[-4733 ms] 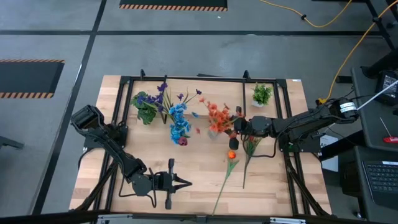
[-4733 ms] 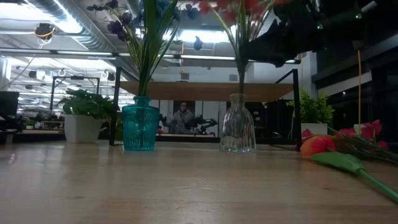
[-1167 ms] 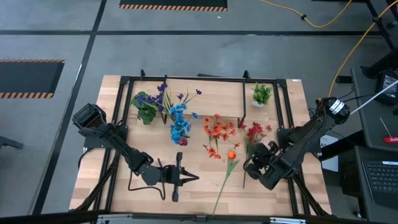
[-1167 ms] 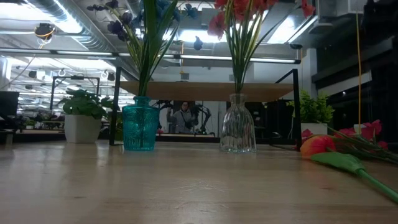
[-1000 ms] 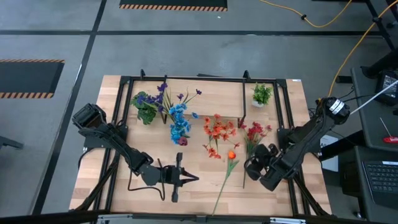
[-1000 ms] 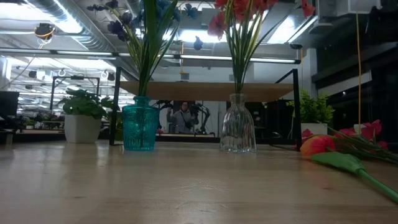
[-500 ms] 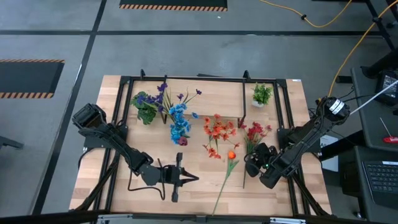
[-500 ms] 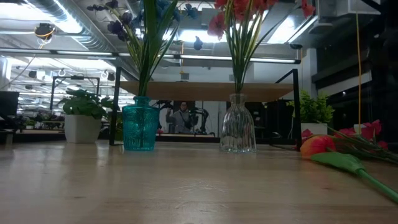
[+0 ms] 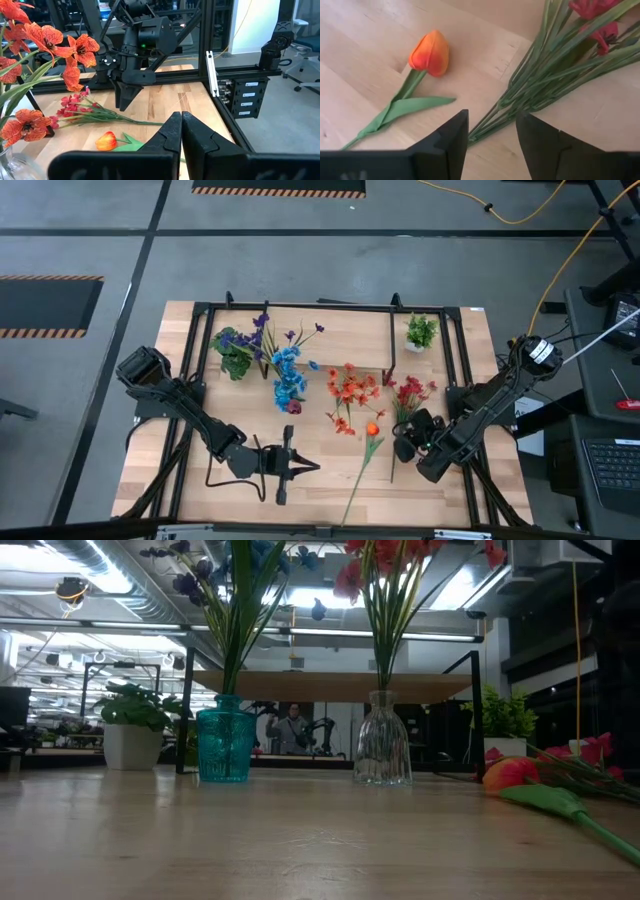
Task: Pick and place flowers into a vace then onto a shelf
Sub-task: Put the red flowers into the transparent vase
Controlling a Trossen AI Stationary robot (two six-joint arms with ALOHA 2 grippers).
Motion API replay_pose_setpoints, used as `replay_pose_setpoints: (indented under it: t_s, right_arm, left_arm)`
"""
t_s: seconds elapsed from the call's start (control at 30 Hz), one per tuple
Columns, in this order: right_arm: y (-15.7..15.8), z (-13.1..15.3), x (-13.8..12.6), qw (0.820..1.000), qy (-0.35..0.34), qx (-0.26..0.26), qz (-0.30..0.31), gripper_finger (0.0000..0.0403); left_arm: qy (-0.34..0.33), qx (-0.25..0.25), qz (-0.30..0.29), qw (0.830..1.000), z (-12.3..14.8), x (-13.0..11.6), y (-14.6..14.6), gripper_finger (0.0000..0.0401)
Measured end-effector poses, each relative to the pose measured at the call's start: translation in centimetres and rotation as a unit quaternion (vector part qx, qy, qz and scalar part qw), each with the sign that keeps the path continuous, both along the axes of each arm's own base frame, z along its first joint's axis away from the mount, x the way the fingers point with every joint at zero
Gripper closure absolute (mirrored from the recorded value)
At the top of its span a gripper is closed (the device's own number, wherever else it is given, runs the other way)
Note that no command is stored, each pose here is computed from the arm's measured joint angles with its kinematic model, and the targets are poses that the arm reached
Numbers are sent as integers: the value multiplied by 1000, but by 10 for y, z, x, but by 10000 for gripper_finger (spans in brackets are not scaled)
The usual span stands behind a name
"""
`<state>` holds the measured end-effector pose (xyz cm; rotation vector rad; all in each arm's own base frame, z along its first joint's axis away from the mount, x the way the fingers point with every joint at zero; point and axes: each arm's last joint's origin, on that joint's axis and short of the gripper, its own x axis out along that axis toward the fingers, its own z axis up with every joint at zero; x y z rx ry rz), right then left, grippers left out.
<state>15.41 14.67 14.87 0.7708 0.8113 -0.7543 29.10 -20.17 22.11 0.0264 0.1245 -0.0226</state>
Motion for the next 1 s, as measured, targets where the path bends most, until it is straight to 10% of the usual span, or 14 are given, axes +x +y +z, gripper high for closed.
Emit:
replay_pose_setpoints:
  t_s: [1.0]
  right_arm:
    - [9,-32,13,998,13,10,-58,235]
  left_arm:
    - [2,2,0,1000,-1,0,0,394]
